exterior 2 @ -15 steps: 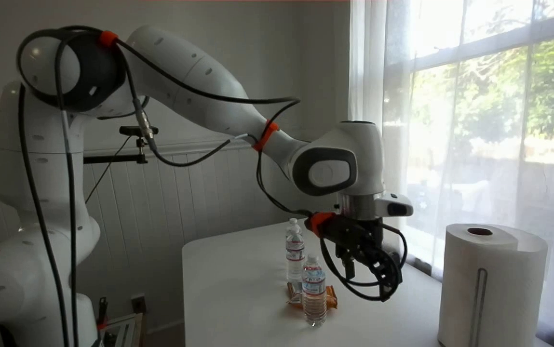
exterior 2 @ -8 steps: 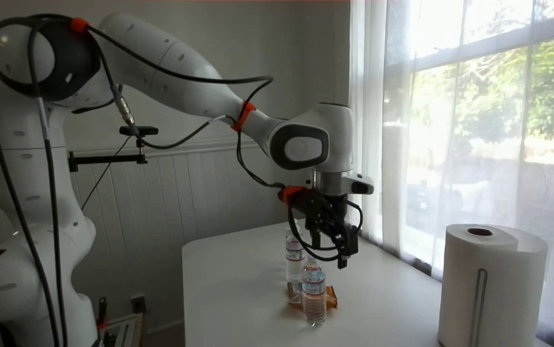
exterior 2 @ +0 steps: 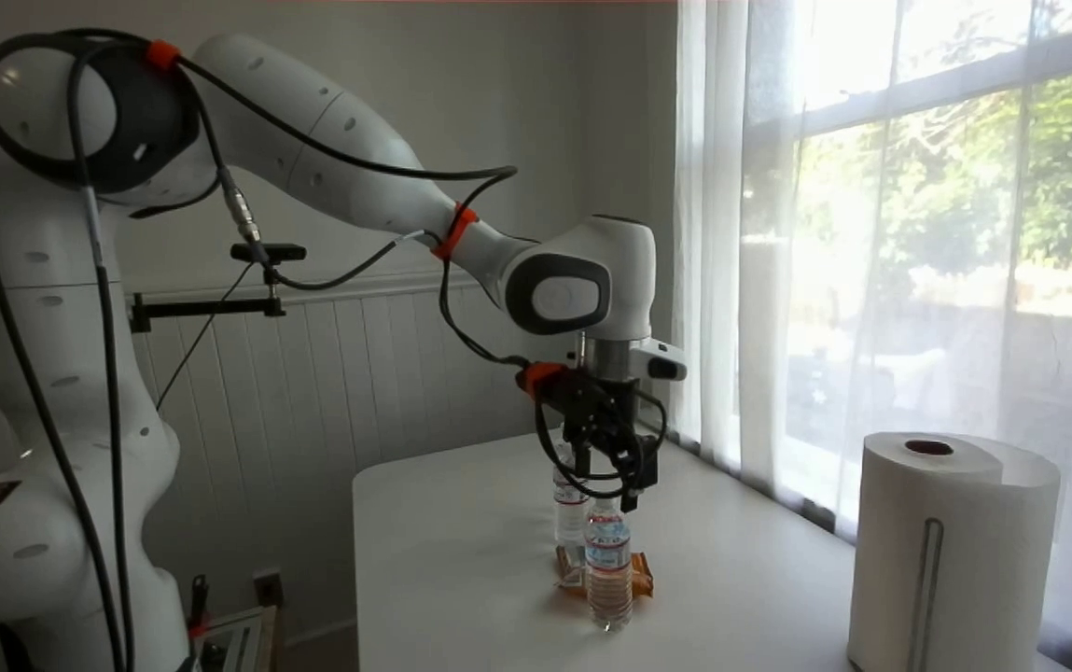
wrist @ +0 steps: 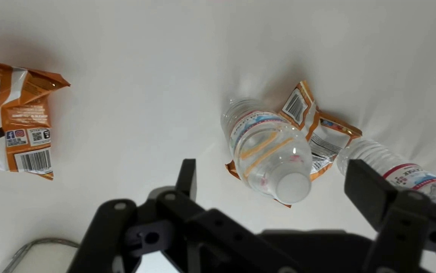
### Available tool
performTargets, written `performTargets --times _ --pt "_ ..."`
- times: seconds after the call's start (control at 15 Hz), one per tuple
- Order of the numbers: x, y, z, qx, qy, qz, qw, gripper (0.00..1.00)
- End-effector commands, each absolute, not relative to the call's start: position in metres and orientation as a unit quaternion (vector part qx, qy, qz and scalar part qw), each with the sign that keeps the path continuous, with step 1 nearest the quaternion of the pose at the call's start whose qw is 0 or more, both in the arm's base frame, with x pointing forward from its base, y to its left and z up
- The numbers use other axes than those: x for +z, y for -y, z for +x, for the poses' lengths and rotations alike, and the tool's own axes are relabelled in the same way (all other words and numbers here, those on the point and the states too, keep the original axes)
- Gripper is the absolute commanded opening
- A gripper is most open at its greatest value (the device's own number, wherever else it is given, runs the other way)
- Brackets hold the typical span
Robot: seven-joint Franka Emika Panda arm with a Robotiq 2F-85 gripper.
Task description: Move two water bottles and the two packets to the right
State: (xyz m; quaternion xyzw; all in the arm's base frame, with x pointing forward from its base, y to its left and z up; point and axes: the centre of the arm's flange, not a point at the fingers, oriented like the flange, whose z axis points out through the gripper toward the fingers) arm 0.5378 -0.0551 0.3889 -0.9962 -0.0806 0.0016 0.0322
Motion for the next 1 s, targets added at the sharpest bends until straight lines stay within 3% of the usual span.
performTargets --times 0.0,0.67,0.73,0.8,0.93 --pt "0.38 0.045 0.534 -0.008 0.083 -0.996 0.038 0.98" --pt "0.358 0.027 0.546 -0.031 0.113 -0.993 0.022 0.73" --pt "0.356 0.026 0.547 -0.032 0.115 -0.993 0.021 0.66" --pt "0.356 0.025 0.548 -0.032 0.117 -0.992 0.02 0.48" --pt "0.354 0.024 0.548 -0.031 0.119 -0.992 0.019 0.33"
